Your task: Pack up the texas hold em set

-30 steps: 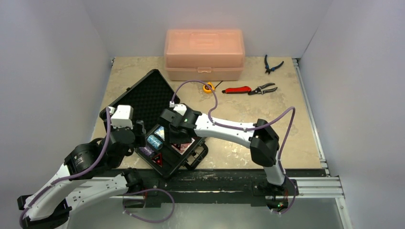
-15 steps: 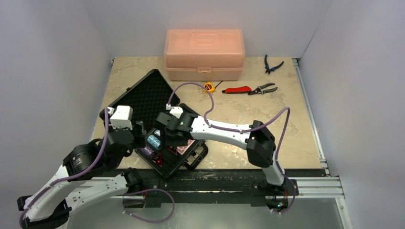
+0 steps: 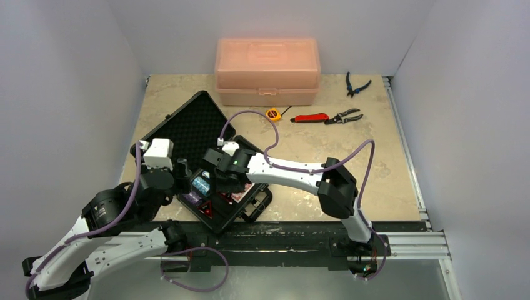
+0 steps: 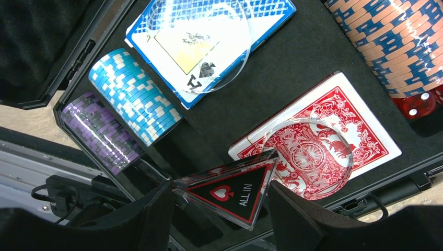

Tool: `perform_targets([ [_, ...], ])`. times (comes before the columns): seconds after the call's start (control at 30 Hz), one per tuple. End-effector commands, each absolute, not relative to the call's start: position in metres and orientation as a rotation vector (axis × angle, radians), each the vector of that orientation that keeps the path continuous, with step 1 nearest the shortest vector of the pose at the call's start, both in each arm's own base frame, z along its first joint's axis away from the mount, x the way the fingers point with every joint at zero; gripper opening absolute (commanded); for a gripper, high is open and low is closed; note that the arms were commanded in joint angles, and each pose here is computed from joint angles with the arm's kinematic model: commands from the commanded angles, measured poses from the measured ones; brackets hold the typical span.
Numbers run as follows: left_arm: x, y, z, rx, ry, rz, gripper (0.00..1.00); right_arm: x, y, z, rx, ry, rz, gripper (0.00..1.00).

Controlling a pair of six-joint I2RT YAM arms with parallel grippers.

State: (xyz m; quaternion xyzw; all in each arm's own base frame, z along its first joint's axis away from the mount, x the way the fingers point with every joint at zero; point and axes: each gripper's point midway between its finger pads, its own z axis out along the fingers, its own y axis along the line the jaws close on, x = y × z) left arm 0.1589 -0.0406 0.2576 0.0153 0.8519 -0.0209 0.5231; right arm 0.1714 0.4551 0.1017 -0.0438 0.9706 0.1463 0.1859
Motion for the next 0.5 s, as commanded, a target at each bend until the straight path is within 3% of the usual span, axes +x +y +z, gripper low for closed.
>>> perform_targets([
  [0.0,0.1606,-0.0438,0.2614,0.033,2.022,-0.074,0.74,0.1723,0.4660,0.1204,-0.092,2.702,0.485,0.64],
  [0.13,0.1605,-0.0438,0.2613,0.033,2.023,-0.074,0.74,0.1724,0.4663,0.1213,-0.093,2.699,0.491,0.73],
  [0.23,0.1607,-0.0438,0.2611,0.034,2.023,-0.071,0.74,0.1733,0.4659,0.1241,-0.091,2.691,0.495,0.85],
  [0.47,0.1607,-0.0442,0.2604,0.036,2.026,-0.070,0.74,0.1737,0.4678,0.1299,-0.109,2.679,0.517,0.88],
])
